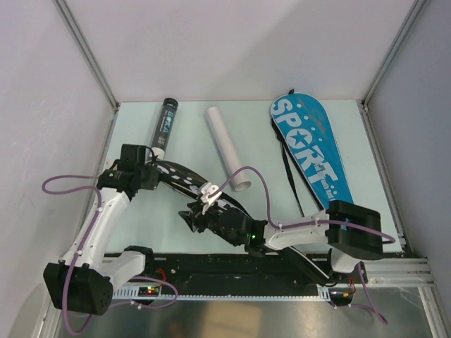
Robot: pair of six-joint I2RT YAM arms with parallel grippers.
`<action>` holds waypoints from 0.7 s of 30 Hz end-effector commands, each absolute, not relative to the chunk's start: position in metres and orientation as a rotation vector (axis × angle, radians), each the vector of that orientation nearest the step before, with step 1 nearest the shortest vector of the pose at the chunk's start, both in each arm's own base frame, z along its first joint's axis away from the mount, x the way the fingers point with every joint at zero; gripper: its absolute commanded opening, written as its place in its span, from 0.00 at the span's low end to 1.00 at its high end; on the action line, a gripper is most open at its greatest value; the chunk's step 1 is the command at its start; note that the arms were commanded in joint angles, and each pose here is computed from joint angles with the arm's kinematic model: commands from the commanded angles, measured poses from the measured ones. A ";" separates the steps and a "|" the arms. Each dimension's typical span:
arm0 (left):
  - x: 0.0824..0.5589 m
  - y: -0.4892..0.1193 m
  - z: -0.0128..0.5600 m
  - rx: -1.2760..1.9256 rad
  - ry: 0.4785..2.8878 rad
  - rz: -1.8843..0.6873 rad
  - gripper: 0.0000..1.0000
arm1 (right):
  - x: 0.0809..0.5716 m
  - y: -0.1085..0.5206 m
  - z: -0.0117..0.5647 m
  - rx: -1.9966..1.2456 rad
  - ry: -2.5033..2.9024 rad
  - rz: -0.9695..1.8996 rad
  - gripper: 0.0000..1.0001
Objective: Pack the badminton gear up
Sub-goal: Zip the racket bag at the center of the board.
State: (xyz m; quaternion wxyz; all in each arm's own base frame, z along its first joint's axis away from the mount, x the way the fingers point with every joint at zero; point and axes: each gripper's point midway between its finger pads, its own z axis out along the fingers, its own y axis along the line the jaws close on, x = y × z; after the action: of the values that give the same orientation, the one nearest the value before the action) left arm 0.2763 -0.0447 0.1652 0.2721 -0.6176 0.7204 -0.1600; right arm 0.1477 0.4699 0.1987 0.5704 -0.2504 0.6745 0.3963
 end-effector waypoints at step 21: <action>0.255 -0.065 0.187 -1.815 1.907 -0.718 0.00 | 0.228 0.487 0.213 -0.271 1.405 0.885 0.60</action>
State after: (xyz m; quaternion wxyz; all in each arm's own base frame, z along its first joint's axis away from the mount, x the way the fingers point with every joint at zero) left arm 0.2703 -0.0400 0.1718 0.2690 -0.6388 0.6947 -0.1921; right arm 0.1944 0.4954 0.1978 0.6281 -0.1676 0.6387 0.4116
